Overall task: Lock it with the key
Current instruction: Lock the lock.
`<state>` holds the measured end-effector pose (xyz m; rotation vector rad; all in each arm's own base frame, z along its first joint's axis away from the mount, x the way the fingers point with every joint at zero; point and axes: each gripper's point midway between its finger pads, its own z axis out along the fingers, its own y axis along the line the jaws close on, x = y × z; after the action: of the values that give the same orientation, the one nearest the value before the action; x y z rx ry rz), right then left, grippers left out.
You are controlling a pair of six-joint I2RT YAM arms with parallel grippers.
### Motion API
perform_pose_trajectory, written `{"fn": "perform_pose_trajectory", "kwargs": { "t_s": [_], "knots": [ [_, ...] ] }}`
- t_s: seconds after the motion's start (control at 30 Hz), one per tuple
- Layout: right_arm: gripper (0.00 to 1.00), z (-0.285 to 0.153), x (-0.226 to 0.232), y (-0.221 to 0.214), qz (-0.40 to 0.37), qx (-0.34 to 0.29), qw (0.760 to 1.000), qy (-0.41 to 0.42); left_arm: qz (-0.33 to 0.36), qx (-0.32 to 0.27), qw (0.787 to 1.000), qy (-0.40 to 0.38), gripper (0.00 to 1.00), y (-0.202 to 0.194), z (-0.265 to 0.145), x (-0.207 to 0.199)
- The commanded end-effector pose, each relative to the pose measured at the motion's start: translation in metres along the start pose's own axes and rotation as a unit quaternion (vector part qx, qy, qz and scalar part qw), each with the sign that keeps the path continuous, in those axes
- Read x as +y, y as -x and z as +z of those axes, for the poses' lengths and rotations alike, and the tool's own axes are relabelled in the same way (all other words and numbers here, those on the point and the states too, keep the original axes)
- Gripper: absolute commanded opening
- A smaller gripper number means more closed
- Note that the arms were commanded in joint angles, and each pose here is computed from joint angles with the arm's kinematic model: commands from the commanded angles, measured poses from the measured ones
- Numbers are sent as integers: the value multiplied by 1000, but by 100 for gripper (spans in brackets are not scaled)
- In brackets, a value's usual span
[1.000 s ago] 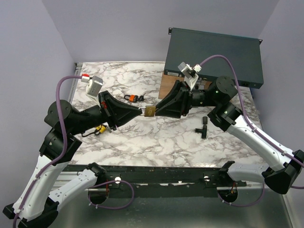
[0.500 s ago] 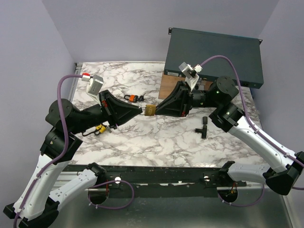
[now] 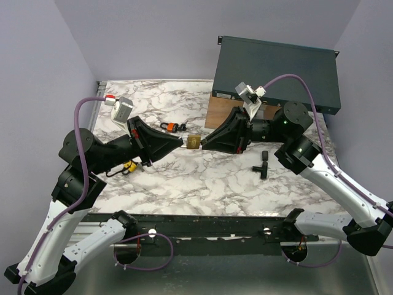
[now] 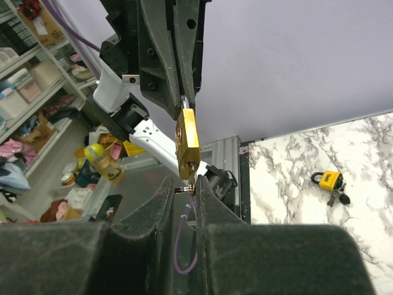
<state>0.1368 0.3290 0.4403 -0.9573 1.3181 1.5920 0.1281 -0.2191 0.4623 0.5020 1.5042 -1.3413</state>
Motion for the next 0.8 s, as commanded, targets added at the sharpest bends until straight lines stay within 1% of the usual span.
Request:
{"fn": "perform_pose_trajectory", "kwargs": {
  "t_s": [0.0, 0.5, 0.57, 0.63, 0.77],
  "knots": [
    [1, -7, 3, 5, -16, -7, 1000, -21, 37, -26, 999, -9, 0, 17, -8, -12],
    [1, -19, 4, -3, -13, -9, 999, -46, 53, -33, 998, -24, 0, 22, -15, -22],
    [1, -19, 0, -3, -12, -8, 998, -56, 50, -37, 998, -9, 0, 23, -16, -18],
    [1, -21, -6, -4, -10, -6, 997, -78, 36, -34, 998, 25, 0, 20, -15, -4],
    [1, -24, -40, -19, 11, 15, 988, -154, -10, -34, 995, 96, 0, 8, -13, 31]
  ]
}}
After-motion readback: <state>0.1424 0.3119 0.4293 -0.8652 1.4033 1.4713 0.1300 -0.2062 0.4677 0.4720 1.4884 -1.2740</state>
